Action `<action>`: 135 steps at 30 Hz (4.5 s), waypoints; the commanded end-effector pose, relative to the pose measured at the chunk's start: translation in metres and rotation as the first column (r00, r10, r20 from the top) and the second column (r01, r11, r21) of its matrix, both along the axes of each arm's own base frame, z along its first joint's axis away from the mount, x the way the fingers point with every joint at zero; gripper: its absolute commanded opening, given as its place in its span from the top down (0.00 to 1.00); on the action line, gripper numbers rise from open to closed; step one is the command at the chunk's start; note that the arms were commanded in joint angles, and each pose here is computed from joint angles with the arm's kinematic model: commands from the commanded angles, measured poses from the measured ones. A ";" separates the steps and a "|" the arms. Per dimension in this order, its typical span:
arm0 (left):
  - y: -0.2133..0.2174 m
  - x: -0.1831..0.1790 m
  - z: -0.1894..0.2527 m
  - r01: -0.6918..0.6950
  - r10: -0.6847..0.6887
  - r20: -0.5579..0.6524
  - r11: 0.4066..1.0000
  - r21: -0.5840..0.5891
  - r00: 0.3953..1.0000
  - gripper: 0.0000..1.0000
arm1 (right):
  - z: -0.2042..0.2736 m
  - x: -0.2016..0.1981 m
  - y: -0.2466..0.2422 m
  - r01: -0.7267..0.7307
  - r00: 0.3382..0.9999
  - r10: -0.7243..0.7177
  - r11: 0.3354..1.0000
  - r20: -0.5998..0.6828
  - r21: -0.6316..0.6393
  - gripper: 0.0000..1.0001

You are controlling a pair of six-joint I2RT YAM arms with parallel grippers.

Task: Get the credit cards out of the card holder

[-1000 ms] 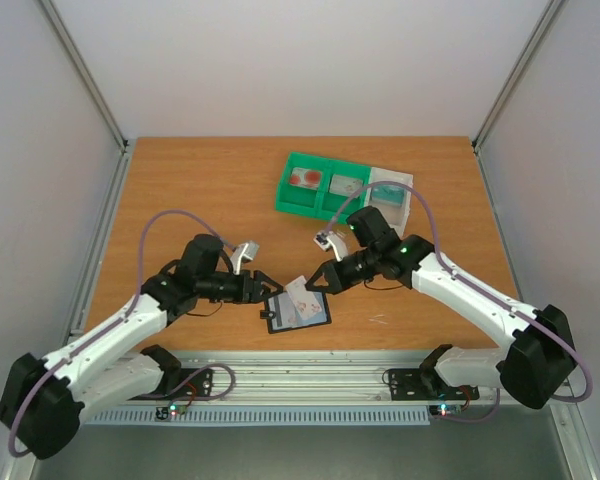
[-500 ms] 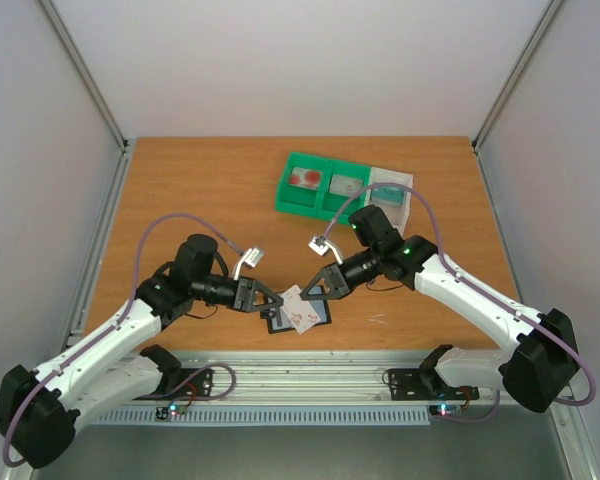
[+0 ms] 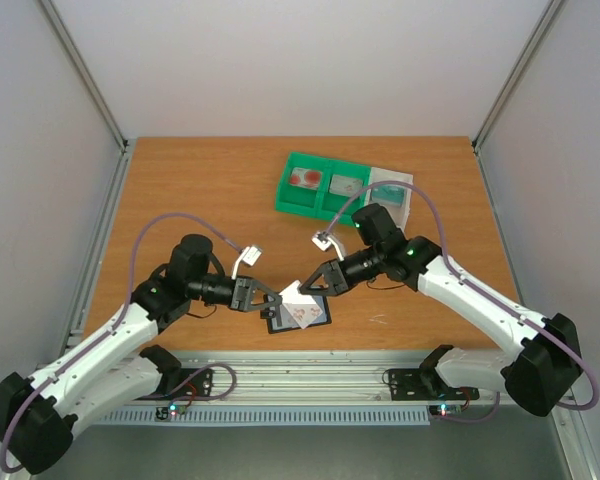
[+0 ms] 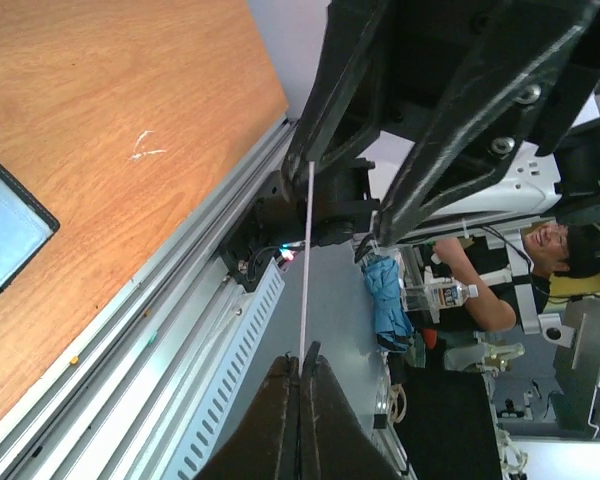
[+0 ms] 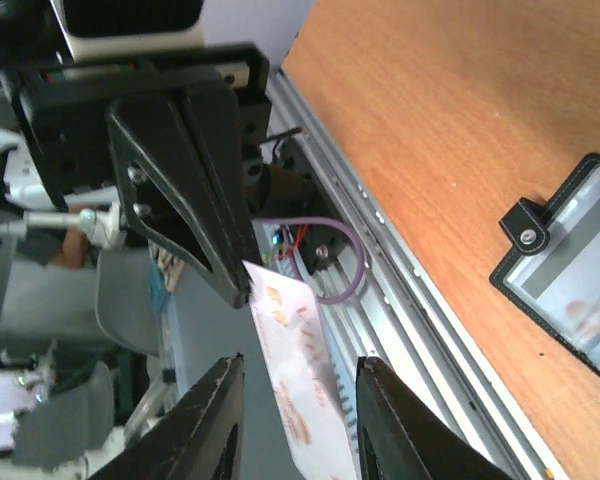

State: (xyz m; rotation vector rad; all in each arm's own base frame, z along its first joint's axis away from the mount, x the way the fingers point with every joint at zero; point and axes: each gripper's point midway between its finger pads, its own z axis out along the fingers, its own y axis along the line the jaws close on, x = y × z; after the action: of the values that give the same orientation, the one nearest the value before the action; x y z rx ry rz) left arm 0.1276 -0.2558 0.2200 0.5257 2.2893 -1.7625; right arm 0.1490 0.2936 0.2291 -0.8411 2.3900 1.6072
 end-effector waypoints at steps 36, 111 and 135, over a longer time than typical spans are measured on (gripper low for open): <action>0.014 0.104 0.050 -0.531 0.554 0.049 0.816 -0.229 0.831 1.00 | 0.022 0.081 -0.005 0.633 0.768 -0.559 0.736 -0.314 0.239 0.49; 0.067 0.093 -0.121 -0.528 0.451 0.276 0.700 0.481 0.849 0.01 | -0.083 0.356 -0.123 0.775 0.586 -0.799 0.503 0.136 -0.383 0.99; 0.057 0.100 -0.133 -0.492 0.428 0.246 0.712 0.502 0.870 0.02 | -0.124 0.401 -0.137 0.750 0.572 -0.816 0.477 0.086 -0.458 0.90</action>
State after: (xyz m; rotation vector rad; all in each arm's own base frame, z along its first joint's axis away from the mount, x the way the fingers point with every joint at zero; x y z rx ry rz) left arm 0.2165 -0.1902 0.0732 0.0522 2.6113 -0.7679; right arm 0.5443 0.1611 0.1011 0.4032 2.6387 0.7700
